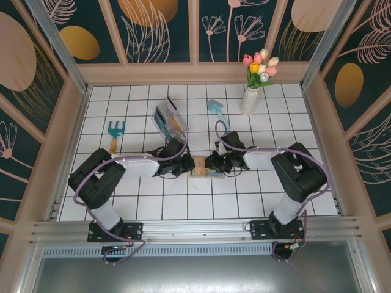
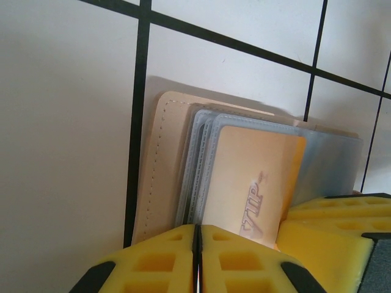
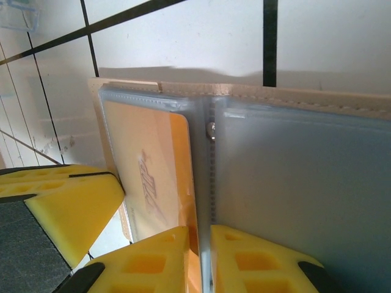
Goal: Take the credit cards out of the card holder
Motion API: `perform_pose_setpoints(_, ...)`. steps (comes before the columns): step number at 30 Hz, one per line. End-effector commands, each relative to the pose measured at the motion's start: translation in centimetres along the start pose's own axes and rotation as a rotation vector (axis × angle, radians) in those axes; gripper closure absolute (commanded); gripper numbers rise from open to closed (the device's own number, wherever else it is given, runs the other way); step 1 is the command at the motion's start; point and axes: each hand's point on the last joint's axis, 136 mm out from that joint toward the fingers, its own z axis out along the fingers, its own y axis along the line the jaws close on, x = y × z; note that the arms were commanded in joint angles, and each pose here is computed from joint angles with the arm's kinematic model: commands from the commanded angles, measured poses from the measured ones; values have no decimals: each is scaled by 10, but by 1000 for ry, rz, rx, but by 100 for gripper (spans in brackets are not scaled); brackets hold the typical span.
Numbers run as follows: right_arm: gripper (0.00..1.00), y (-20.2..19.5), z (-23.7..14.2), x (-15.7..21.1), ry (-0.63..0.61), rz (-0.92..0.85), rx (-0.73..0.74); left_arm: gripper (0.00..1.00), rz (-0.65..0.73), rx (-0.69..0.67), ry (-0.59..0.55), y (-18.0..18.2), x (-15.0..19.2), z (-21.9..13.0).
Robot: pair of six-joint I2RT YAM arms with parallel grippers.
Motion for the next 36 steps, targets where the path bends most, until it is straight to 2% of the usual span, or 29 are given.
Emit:
perform_pose_setpoints(1, 80, -3, 7, 8, 49, -20, 11, 89, -26, -85, 41, 29, 14, 6)
perform_pose_setpoints(8, 83, -9, 9, 11, 61, -44, 35, 87, -23, -91, 50, 31, 16, 8)
perform_pose_setpoints(14, 90, -11, 6, 8, 47, -55, 63, 81, -17, -117, 36, 34, 13, 5)
perform_pose_setpoints(18, 90, -16, 0, 5, 28, -60, 102, 76, -20, -155, 13, 41, 10, 1)
perform_pose_setpoints(27, 89, -23, -16, 1, 0, -63, 160, 76, -19, -173, 16, 46, 12, 1)
perform_pose_setpoints(33, 88, -20, -20, 1, -4, -64, 155, 76, -17, -171, 13, 45, 11, 1)
perform_pose_setpoints(36, 87, -9, -20, 0, -6, -73, 106, 78, -12, -166, 14, 43, 10, 1)
